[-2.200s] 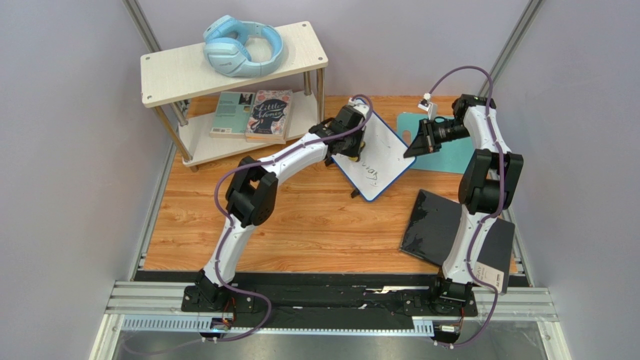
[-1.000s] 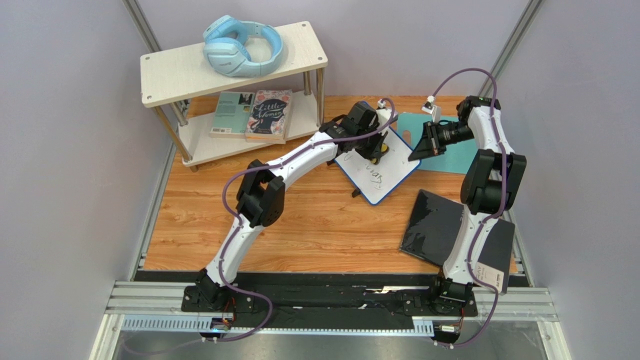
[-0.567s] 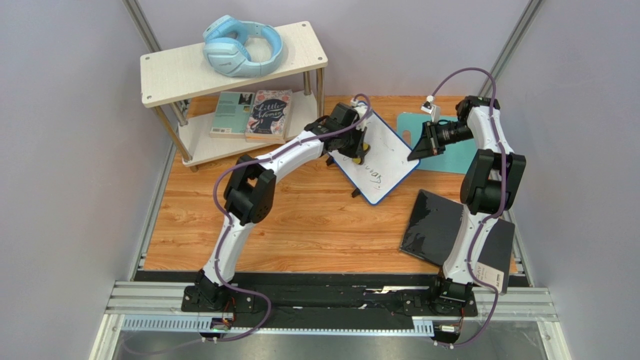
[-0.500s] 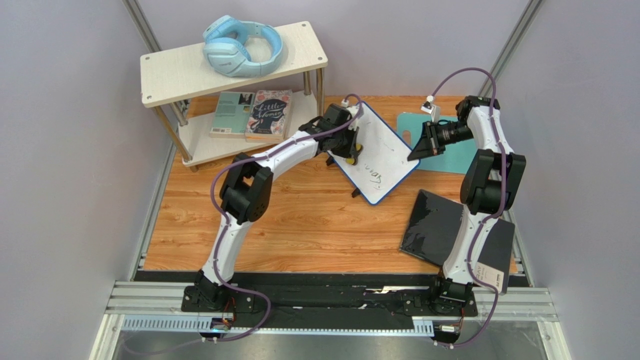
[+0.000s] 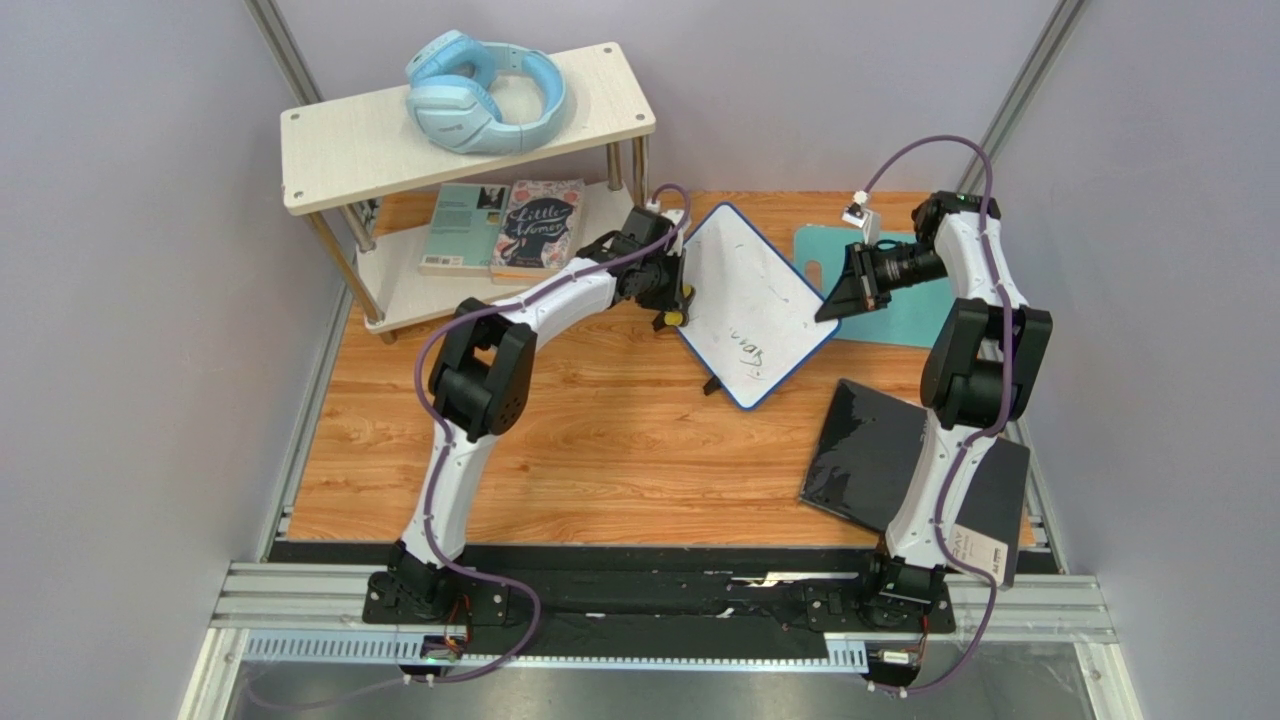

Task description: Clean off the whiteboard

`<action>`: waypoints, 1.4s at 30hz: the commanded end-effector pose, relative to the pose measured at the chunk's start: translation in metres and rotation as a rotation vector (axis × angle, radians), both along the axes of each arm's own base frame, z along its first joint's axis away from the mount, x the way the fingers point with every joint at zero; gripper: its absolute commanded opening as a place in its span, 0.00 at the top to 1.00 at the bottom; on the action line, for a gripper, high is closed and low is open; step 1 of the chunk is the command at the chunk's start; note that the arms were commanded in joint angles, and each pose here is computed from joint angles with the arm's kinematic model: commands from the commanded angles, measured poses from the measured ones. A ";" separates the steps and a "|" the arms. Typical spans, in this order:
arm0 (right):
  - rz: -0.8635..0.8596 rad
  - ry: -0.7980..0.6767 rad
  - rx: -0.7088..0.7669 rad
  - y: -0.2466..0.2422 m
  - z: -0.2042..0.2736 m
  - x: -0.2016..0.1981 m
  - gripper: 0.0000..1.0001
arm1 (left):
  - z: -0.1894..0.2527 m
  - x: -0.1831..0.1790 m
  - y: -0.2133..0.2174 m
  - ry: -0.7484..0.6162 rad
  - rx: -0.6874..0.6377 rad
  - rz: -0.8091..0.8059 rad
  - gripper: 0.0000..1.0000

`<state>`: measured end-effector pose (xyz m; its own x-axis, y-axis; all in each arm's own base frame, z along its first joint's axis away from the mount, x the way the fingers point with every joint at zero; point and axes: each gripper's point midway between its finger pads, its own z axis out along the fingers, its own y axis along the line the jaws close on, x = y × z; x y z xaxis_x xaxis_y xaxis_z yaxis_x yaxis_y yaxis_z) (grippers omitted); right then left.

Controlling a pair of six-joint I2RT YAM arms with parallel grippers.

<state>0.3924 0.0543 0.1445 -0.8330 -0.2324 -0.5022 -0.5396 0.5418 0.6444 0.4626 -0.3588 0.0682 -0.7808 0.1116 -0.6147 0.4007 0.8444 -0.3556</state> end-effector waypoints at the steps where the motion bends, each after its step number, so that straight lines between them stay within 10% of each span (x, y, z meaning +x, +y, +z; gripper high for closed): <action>1: 0.137 0.059 -0.082 -0.004 0.004 -0.040 1.00 | -0.006 -0.024 -0.052 -0.083 0.002 -0.154 1.00; 13: 0.133 0.056 -0.081 -0.004 0.005 -0.038 1.00 | -0.004 -0.094 -0.124 -0.137 -0.145 -0.457 1.00; 31: 0.136 0.058 -0.073 -0.003 0.004 -0.039 1.00 | 0.027 0.022 -0.021 -0.178 -0.099 -0.008 1.00; 42: 0.134 0.059 -0.063 -0.002 0.004 -0.039 1.00 | 0.015 -0.064 -0.096 -0.192 -0.030 -0.355 1.00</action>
